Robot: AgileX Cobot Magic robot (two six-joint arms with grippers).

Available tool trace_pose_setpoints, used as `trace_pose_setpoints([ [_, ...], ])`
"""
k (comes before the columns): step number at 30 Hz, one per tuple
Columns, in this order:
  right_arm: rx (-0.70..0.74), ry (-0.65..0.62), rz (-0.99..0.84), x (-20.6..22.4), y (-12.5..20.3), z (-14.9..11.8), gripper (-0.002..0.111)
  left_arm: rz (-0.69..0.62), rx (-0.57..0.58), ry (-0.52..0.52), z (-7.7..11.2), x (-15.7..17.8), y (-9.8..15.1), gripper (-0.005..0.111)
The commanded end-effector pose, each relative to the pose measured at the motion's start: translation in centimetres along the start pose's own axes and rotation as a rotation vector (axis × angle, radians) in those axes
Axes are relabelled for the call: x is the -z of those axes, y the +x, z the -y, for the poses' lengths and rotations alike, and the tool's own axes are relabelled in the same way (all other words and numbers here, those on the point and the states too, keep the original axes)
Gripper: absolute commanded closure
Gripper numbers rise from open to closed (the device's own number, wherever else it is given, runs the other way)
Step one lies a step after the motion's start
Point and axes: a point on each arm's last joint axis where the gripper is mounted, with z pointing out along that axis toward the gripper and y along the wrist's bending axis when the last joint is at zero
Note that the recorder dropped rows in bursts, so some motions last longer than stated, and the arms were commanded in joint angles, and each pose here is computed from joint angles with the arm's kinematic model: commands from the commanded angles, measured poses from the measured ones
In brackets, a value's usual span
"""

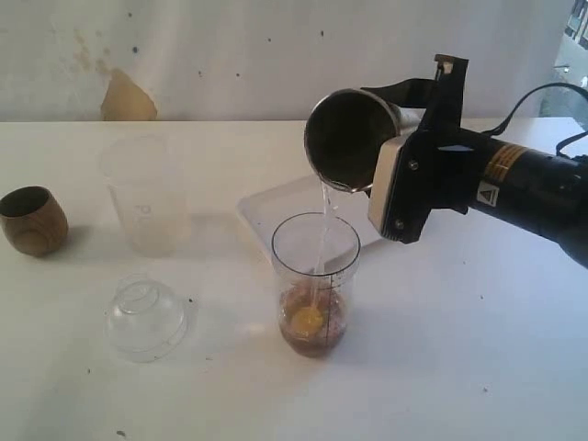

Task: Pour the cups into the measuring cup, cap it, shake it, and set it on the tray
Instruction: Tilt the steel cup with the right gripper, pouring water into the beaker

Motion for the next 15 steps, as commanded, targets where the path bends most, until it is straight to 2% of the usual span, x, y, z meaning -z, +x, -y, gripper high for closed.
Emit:
trace_pose_setpoints([
  [1,0.008,0.074,0.038,0.11,-0.58,1.21,0.108,0.012,-0.004,-0.003,-0.02,0.01,-0.02,0.106],
  [15,-0.001,0.072,0.037,0.11,-0.57,1.2,0.108,0.012,-0.004,-0.003,-0.02,0.01,-0.02,0.106],
])
